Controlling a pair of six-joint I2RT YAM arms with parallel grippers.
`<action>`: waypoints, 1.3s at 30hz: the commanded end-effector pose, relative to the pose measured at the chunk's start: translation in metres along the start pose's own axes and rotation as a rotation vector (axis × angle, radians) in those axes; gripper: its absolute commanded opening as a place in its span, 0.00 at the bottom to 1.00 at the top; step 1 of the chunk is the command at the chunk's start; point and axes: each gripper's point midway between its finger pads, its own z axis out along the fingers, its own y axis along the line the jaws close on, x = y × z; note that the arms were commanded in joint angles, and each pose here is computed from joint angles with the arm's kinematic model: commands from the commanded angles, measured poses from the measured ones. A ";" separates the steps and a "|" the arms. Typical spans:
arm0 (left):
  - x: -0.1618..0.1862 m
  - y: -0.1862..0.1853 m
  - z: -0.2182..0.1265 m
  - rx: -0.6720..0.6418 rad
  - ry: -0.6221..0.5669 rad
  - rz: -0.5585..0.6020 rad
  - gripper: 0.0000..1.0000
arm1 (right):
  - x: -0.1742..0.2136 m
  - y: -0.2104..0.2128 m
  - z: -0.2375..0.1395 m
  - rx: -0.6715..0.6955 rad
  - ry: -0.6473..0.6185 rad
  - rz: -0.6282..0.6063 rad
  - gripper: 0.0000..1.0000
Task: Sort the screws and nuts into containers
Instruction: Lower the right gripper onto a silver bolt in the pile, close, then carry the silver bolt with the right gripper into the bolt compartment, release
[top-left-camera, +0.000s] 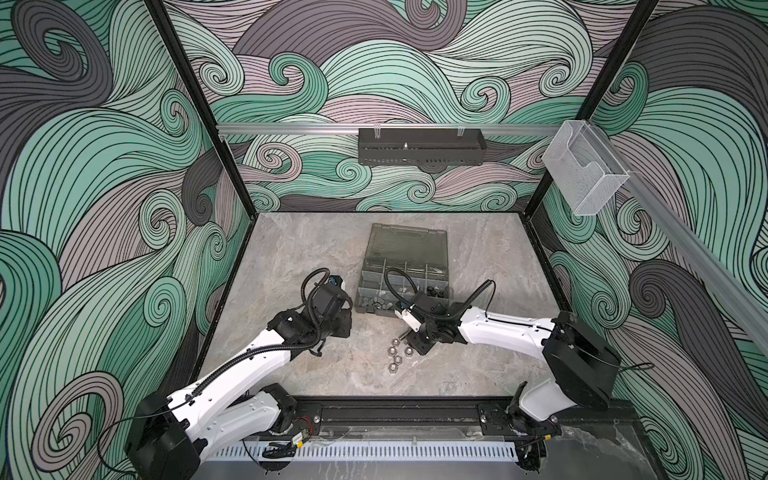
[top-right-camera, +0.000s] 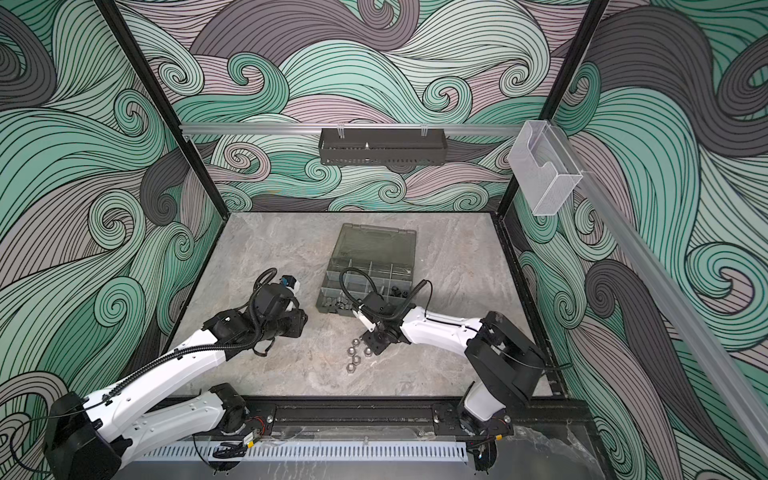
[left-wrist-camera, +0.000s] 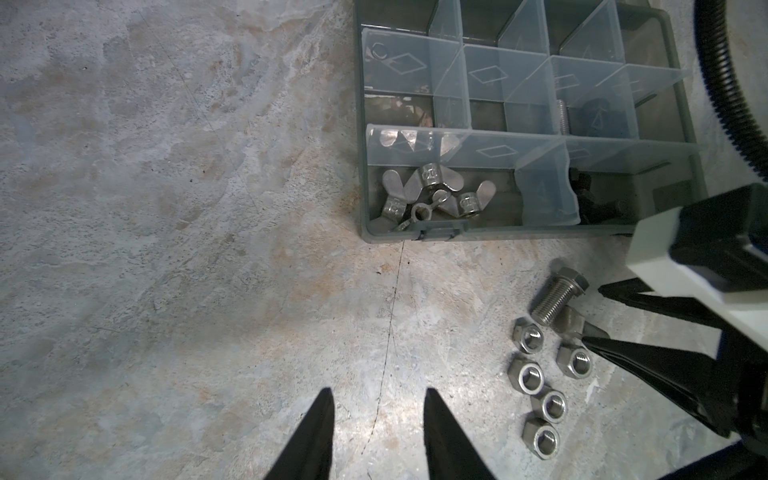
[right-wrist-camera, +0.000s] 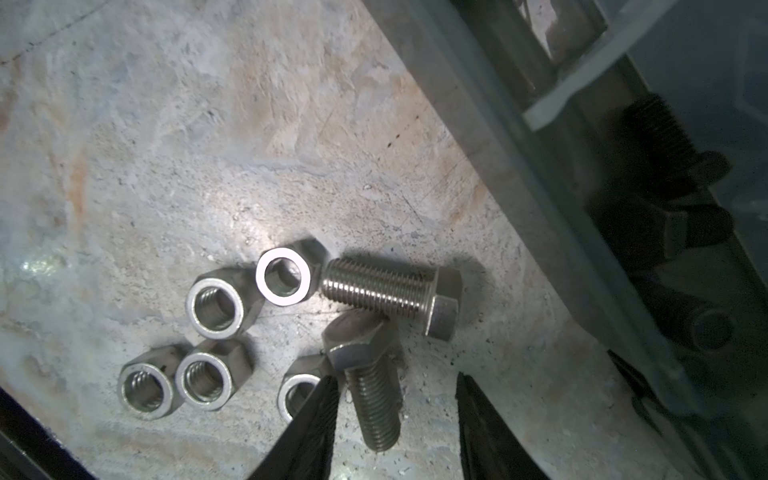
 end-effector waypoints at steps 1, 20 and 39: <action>0.000 0.007 -0.002 -0.023 -0.007 -0.024 0.40 | 0.000 0.004 -0.009 -0.011 -0.015 0.015 0.48; 0.002 0.005 -0.002 -0.014 -0.001 -0.037 0.40 | 0.004 -0.002 0.010 0.025 0.002 0.077 0.34; 0.003 0.010 -0.005 -0.026 -0.013 -0.045 0.40 | -0.009 -0.008 -0.004 0.062 -0.035 0.104 0.18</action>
